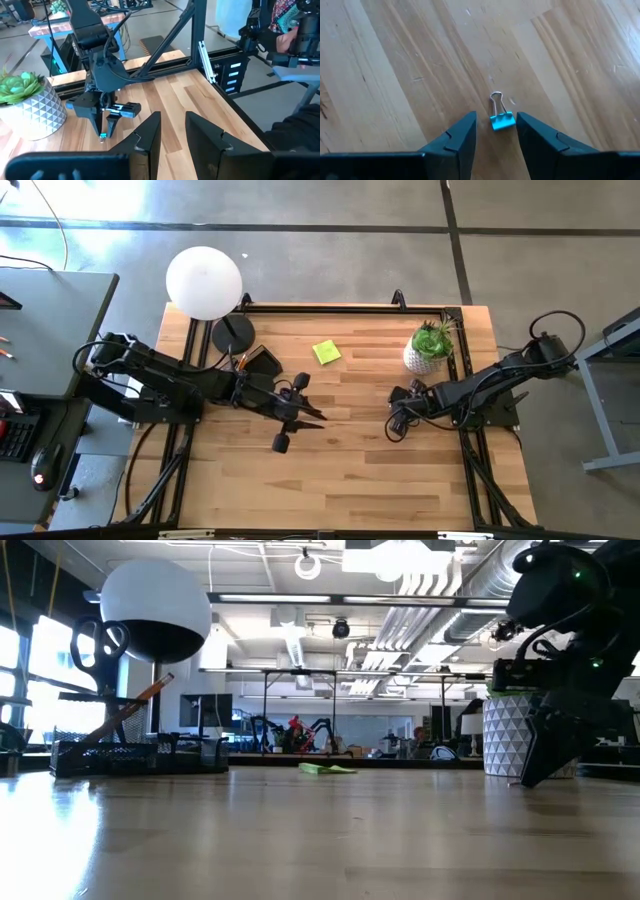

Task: Pick and place office supplies into organizer
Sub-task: Put the light blue binder clip into the black mesh desk organizer

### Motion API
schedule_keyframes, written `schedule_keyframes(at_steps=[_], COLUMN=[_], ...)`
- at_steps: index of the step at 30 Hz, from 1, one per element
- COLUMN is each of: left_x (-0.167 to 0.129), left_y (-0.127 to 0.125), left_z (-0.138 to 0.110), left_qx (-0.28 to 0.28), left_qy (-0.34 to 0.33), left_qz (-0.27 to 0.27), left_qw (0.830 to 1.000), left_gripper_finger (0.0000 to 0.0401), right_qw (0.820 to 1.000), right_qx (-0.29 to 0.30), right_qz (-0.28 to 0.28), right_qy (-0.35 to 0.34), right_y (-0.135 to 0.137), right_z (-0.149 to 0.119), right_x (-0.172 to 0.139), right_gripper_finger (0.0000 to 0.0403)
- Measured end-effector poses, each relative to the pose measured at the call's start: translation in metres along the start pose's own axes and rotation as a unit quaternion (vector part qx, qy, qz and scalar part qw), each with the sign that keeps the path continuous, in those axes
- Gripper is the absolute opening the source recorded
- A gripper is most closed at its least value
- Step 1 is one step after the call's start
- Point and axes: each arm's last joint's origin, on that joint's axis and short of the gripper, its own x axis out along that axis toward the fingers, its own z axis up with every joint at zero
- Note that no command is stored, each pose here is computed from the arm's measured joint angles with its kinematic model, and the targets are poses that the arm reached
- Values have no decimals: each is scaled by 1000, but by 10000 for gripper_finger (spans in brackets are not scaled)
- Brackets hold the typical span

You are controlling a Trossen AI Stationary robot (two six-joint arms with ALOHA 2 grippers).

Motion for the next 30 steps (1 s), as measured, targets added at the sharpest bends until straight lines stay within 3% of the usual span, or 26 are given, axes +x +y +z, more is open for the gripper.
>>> schedule_keyframes(at_steps=[9,20,30], left_x=[0,0,0], left_y=[0,0,0], left_z=[0,0,-1], left_qx=[0,0,0], left_qy=[1,3,3], left_qz=[0,0,0], left_qw=[1000,1000,1000], left_gripper_finger=[79,79,79], right_qw=[1000,999,997], right_qx=[-12,-25,-37], right_qz=[12,20,68], right_qy=[7,9,-12], right_y=[1,2,11], right_z=[0,0,13], right_x=[0,0,-6], right_gripper_finger=[127,37,65])
